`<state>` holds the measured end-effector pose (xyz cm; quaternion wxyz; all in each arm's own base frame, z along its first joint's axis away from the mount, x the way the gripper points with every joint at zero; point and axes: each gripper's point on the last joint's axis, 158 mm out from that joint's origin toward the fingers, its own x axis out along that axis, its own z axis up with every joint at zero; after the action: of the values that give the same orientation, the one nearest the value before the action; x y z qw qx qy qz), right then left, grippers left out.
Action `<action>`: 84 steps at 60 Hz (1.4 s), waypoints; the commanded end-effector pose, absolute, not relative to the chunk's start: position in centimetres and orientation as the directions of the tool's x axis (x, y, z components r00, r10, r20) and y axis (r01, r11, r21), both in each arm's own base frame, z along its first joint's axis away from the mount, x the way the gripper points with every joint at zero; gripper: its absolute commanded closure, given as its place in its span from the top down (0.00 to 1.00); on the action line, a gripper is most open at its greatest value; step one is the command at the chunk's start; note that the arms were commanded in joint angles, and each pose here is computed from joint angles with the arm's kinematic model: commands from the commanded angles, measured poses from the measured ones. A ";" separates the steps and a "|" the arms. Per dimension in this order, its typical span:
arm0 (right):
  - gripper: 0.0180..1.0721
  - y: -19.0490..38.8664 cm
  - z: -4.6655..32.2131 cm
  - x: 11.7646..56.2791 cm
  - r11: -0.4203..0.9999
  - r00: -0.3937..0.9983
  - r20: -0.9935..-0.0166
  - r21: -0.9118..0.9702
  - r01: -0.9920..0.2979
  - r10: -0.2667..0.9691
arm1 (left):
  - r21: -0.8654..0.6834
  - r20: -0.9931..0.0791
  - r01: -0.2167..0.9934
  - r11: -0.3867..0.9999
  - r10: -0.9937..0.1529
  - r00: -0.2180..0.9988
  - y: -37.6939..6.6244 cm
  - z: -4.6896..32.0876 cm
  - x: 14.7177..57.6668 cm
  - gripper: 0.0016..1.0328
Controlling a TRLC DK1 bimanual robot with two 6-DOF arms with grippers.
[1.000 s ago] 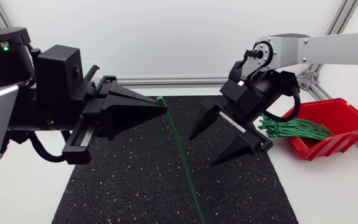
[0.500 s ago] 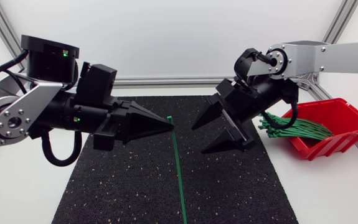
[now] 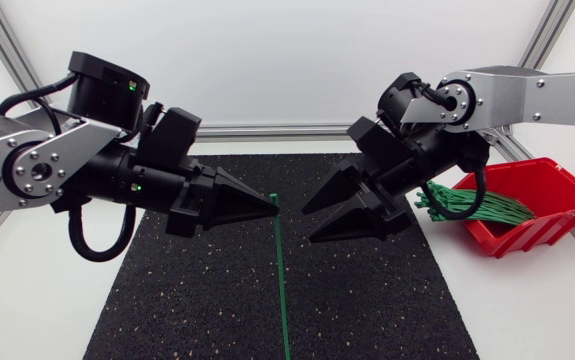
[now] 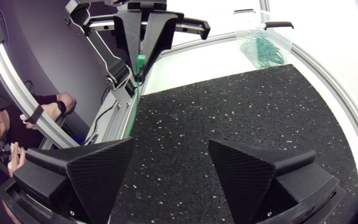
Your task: Take a green cable tie from the red box, thread the tail through the head to close it, then place it in the transparent bin on the left.
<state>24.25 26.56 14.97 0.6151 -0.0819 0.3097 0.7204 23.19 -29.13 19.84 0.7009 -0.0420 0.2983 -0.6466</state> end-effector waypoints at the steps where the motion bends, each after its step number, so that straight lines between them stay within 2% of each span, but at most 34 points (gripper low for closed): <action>1: 0.77 27.2 14.8 22.0 -0.064 -0.287 -0.476 0.430 -0.900 0.832 | -0.412 -0.361 0.899 0.145 -0.932 -0.015 -29.3 19.7 23.2 0.03; 25: 0.44 28.5 16.5 21.4 -0.079 -0.315 -0.407 0.501 -0.862 0.857 | -0.380 -0.319 0.916 0.130 -0.948 0.002 -29.7 19.4 23.3 0.03; 38: 0.39 28.9 15.7 21.9 -0.069 -0.303 -0.404 0.500 -0.863 0.863 | -0.397 -0.311 0.910 0.117 -0.950 -0.013 -30.3 19.2 22.8 0.03; 44: 0.26 29.0 15.8 21.9 -0.074 -0.300 -0.397 0.493 -0.867 0.867 | -0.397 -0.311 0.911 0.116 -0.950 -0.015 -30.4 19.0 22.8 0.03; 49: 0.25 29.1 15.8 21.7 -0.080 -0.306 -0.397 0.493 -0.866 0.865 | -0.396 -0.310 0.911 0.117 -0.951 -0.013 -30.4 19.1 22.9 0.03; 57: 0.06 29.2 16.0 21.4 -0.087 -0.304 -0.397 0.480 -0.873 0.866 | -0.396 -0.309 0.911 0.119 -0.951 -0.011 -30.3 19.1 22.9 0.03; 74: 0.05 28.9 17.0 20.3 -0.073 -0.290 -0.396 0.481 -0.874 0.871 | -0.401 -0.306 0.907 0.124 -0.952 -0.005 -30.0 19.0 22.8 0.04; 84: 0.05 29.1 17.2 19.6 -0.068 -0.288 -0.389 0.489 -0.870 0.875 | -0.387 -0.251 0.916 0.104 -0.968 0.004 -30.2 19.7 22.7 0.06</action>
<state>20.63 29.02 17.25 0.6019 -0.0082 0.3209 0.7312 22.92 -30.47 20.09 0.7038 -0.0409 0.2268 -0.6719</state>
